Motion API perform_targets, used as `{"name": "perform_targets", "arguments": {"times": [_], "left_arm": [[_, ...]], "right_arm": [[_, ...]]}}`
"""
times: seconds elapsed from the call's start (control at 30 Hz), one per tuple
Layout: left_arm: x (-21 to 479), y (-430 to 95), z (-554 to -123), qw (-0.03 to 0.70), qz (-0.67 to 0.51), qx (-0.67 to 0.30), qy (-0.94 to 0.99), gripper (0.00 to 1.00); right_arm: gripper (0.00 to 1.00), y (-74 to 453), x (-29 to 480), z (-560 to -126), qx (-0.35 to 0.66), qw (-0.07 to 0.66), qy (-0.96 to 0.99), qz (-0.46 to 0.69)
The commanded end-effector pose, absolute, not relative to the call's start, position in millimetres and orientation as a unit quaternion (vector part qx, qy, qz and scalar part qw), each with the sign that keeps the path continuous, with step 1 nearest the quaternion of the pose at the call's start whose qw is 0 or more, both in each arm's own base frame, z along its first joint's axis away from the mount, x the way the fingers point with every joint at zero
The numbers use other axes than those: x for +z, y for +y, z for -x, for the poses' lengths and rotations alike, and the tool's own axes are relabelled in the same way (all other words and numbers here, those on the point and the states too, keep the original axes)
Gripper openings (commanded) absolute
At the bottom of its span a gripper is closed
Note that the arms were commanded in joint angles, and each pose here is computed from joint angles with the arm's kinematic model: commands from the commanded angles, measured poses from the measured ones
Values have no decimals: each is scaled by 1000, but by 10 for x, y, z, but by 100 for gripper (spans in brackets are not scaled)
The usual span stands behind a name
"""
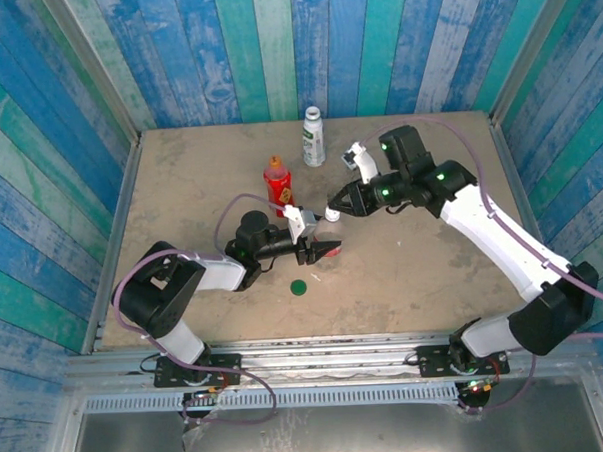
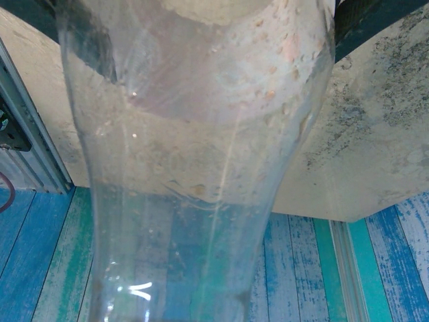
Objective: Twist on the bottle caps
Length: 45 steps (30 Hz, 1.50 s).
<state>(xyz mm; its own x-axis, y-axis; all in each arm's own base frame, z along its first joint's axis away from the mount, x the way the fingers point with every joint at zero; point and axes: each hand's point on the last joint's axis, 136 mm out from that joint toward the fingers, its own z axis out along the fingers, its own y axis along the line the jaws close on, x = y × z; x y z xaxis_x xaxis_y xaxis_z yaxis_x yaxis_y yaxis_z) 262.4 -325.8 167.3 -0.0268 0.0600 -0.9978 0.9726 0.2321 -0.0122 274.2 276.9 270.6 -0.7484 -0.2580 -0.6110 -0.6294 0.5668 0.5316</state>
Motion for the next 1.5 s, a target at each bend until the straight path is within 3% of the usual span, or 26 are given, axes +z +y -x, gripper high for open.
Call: {"name": "perform_targets", "arguments": {"times": [0.0,0.4,0.67,0.8,1.13,1.3,1.47], "left_arm": [[1276,-3239,-2605,479,-443,-427,626,66],[1303,-3241,-2656,485,-433,-424,630,66],[1278,-3226,-2636,486,-439,-418,629,67],[1281,-3227,-2631,487,-440,-419,628,67],[1285,-3200,-2629,493,-434,-416,629,67],[1293,-3195,-2640,495,-430,-416,630,67],[1284,-3185,-2639,497,-433,-411,630,67]], "right_arm": [[23,2761,2713,-2631,399,223,849,266],[20,2640,2711,-2191,447,206,832,255],[35,2611,2892,-2541,403,275,836,252],[37,2709,2862,-2708,398,271,834,269],[18,2668,2646,-2446,415,221,838,275],[18,2644,2530,-2170,445,189,833,268],[21,2593,2686,-2153,442,226,825,269]]}}
